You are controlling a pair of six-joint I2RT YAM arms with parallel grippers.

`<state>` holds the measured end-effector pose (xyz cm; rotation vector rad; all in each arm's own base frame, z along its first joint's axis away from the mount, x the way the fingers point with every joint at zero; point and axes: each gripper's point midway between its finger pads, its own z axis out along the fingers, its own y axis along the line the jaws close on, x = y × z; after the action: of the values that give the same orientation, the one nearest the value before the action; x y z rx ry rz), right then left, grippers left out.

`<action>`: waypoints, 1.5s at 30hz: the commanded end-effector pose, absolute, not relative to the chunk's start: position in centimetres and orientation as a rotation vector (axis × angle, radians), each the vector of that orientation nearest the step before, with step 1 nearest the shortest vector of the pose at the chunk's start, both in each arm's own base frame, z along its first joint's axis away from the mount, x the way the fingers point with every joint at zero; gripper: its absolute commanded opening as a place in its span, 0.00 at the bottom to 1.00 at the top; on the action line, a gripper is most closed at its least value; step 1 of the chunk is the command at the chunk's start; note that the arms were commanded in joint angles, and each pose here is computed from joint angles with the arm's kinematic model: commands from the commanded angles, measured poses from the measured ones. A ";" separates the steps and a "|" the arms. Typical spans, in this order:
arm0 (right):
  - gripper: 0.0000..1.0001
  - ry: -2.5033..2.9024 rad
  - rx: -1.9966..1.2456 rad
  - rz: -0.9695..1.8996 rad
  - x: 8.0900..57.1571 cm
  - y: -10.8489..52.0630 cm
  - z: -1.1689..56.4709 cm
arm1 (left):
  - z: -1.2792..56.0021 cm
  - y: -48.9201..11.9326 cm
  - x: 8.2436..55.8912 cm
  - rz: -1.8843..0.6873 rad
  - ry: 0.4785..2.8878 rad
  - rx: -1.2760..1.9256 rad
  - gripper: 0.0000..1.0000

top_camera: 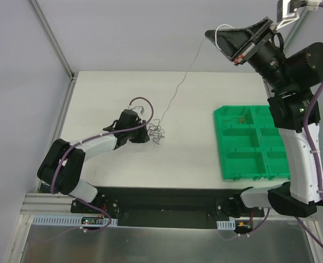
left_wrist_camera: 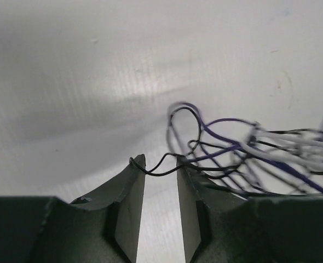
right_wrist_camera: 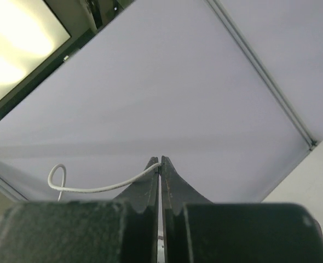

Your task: Untangle the cables

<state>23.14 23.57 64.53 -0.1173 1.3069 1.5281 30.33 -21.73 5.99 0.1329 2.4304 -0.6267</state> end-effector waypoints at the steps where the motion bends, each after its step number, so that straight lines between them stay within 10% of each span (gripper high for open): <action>1: 0.00 1.108 -0.169 1.487 18.8 20.3 70.5 | 4.6 -19.5 29.8 -0.567 2.486 0.031 0.28; 14: 0.00 1.217 -0.143 1.491 21.9 21.5 67.1 | 12.5 -21.9 30.5 -0.917 2.355 0.076 0.38; 23: 0.00 1.401 -0.101 1.481 24.7 23.5 59.1 | 23.1 -23.7 29.6 -1.104 2.025 0.227 0.88; 39: 0.00 1.304 -0.050 1.489 23.6 22.2 63.3 | 22.4 -33.7 27.5 -1.035 1.834 0.768 0.85; 45: 0.00 1.196 -0.037 1.545 22.1 21.4 67.9 | 14.9 -35.0 30.9 -0.976 2.036 0.643 0.60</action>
<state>25.02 22.74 62.00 -0.0194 1.3736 1.4812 27.96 -33.91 17.45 0.7206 2.0005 -1.0486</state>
